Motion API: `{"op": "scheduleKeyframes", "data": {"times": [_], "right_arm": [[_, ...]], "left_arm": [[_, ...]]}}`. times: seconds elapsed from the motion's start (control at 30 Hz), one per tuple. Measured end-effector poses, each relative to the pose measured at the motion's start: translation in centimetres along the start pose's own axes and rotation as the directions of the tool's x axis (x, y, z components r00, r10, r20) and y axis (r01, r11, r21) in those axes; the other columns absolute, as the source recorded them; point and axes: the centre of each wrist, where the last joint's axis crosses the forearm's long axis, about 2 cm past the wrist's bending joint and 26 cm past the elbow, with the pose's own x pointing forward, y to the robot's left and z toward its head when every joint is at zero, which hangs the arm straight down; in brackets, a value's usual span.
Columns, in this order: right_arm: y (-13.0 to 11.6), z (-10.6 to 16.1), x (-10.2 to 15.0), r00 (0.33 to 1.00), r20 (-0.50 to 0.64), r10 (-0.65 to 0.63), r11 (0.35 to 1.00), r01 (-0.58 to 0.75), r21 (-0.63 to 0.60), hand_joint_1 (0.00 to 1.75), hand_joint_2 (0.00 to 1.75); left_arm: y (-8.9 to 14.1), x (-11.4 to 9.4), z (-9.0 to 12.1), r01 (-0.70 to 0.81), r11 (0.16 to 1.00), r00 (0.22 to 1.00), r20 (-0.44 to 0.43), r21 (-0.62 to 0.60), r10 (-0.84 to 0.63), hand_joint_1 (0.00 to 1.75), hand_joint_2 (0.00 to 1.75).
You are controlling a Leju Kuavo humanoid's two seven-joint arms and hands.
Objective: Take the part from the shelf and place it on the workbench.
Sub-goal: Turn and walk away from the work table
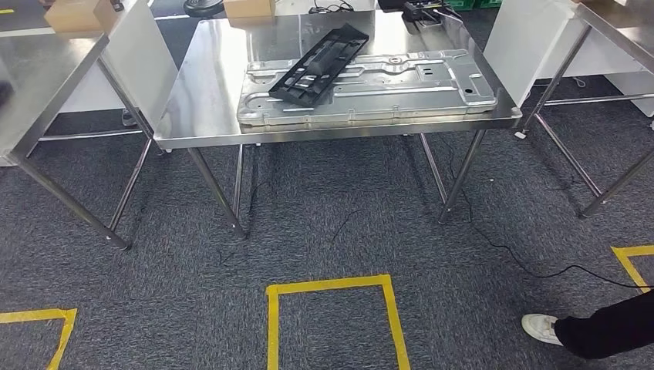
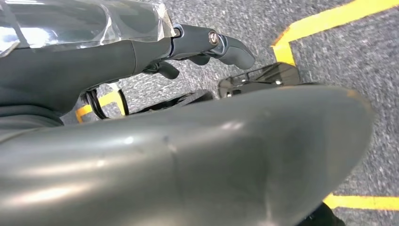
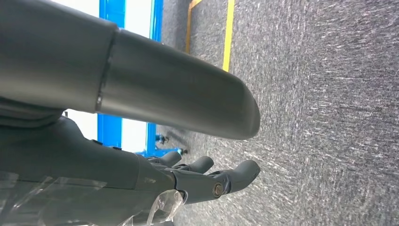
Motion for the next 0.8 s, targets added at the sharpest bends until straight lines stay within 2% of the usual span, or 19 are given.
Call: {"op": "scheduleKeyframes", "data": {"times": [0.8], "right_arm": [[0.37,0.05,-0.13,1.0,-0.003,0.011,1.0,-0.011,0.002,0.0,0.0]], "left_arm": [[-0.19,0.18,0.01,0.008,1.0,1.0,0.015,0.019,-0.009,0.0,0.0]]}}
